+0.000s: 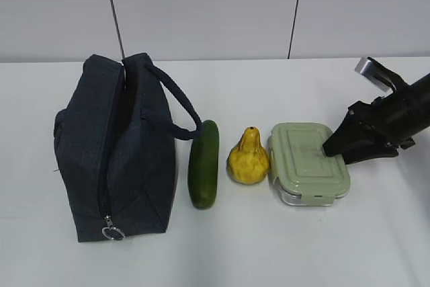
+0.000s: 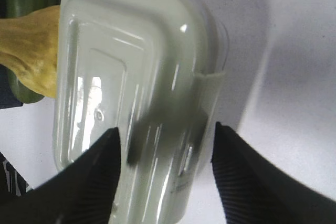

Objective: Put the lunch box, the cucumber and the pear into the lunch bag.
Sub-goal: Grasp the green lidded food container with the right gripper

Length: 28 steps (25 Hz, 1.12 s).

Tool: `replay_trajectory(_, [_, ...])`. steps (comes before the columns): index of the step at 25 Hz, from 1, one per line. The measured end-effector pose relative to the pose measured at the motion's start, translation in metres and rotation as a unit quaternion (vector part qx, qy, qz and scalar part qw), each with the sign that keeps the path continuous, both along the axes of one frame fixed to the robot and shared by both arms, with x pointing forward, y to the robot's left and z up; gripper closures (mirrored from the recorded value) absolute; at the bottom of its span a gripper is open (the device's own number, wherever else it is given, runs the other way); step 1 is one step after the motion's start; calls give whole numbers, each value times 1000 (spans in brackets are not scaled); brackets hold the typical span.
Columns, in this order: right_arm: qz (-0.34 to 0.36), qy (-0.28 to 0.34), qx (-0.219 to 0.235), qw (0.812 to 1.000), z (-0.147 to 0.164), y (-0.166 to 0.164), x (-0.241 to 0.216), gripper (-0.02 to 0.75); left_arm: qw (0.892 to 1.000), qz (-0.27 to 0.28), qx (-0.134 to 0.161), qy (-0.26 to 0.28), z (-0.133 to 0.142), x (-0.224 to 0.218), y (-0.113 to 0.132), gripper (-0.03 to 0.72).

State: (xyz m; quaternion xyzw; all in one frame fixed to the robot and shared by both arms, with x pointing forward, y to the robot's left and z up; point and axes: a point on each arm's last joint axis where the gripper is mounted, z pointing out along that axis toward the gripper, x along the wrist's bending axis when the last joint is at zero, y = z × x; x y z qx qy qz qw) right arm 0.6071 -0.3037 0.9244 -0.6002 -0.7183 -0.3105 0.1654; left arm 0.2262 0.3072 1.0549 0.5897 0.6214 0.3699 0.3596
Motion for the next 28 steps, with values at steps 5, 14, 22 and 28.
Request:
replay_trajectory(5, [0, 2, -2, 1000, 0, 0, 0, 236, 1000, 0, 0, 0, 0, 0, 0, 538])
replay_trajectory(14, [-1, 2, -2, 1000, 0, 0, 0, 220, 1000, 0, 0, 0, 0, 0, 0, 538])
replay_trajectory(22, [-3, 5, 7, 1000, -3, 1, 1, 219, 1000, 0, 0, 0, 0, 0, 0, 538])
replay_trajectory(28, [-8, 19, 29, 999, -15, 3, 3, 219, 1000, 0, 0, 0, 0, 0, 0, 538])
